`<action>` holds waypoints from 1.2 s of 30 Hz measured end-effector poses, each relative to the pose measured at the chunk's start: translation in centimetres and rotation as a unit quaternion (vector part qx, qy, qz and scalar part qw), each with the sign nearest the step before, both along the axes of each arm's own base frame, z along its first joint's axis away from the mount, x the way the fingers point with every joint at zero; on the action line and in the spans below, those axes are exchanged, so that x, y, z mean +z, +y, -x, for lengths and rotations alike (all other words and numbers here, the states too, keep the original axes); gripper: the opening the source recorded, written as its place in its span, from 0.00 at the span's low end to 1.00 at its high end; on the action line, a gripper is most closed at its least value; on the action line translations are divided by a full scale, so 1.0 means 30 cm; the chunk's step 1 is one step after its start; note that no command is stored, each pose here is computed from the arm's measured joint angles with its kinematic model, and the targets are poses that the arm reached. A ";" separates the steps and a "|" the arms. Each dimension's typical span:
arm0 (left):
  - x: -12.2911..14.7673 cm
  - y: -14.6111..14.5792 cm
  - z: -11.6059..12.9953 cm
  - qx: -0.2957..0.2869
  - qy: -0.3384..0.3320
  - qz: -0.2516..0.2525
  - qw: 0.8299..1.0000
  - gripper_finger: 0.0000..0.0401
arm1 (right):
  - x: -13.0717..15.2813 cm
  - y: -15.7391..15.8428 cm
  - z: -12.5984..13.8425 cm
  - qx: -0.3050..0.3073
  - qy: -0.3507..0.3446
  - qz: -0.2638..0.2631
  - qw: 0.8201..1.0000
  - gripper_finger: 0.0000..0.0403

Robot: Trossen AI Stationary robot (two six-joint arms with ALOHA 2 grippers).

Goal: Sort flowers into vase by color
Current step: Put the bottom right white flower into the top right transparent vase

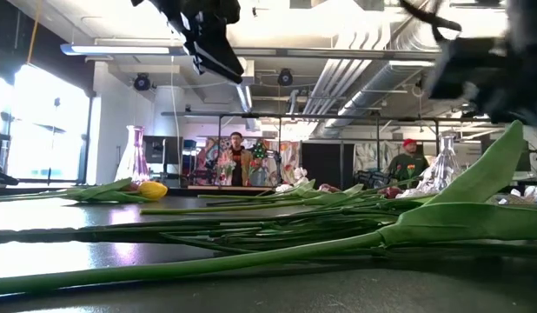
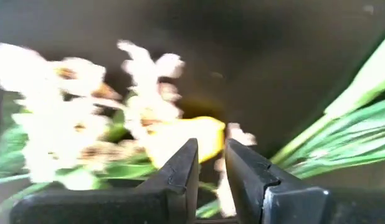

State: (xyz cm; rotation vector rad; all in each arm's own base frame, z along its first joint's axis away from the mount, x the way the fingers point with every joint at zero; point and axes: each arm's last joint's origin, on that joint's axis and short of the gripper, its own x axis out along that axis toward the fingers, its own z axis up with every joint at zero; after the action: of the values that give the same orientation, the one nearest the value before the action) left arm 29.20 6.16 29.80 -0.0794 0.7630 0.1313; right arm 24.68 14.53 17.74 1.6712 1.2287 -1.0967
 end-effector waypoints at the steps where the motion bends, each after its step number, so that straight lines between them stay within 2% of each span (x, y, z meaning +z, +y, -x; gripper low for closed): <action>1: 0.002 -0.002 0.000 -0.009 -0.003 0.009 1.000 0.38 | 0.015 -0.003 -0.010 -0.001 -0.002 0.009 1.000 0.17; 5: -0.004 -0.012 0.007 -0.033 0.008 0.033 0.999 0.38 | 0.080 0.020 -0.009 0.023 0.022 0.008 0.999 0.17; 10: -0.018 -0.018 0.021 -0.041 0.040 0.024 0.998 0.38 | 0.128 0.074 0.032 0.042 0.088 -0.028 0.995 0.17; 13: -0.022 -0.019 0.025 -0.041 0.049 0.026 0.998 0.38 | 0.114 0.114 0.041 0.057 0.103 -0.037 0.992 0.17; 18: -0.022 -0.019 0.026 -0.041 0.049 0.026 0.998 0.38 | 0.026 0.194 0.030 0.080 0.140 -0.063 0.985 0.17; 23: -0.020 -0.018 0.023 -0.042 0.045 0.024 0.998 0.38 | -0.014 0.243 -0.015 0.110 0.090 -0.104 0.984 0.17; 27: -0.013 -0.017 0.016 -0.053 0.031 0.009 0.998 0.38 | -0.009 0.263 -0.018 0.189 0.034 -0.112 0.975 0.17; 31: -0.005 -0.015 0.007 -0.060 0.013 -0.002 0.998 0.38 | -0.005 0.270 -0.010 0.288 -0.010 -0.108 0.952 0.17; 34: -0.005 -0.015 0.006 -0.053 0.011 0.005 0.999 0.38 | -0.010 0.268 0.008 0.344 -0.015 -0.094 0.934 0.17; 36: -0.007 -0.016 0.009 -0.037 0.015 0.024 0.999 0.38 | -0.014 0.262 0.025 0.341 0.016 -0.086 0.936 0.17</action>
State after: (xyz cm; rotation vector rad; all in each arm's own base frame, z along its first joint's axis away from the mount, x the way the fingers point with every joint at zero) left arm 28.93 5.67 29.59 -0.0938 0.7983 0.0434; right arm 23.92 22.38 17.31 1.1811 1.7818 -0.5943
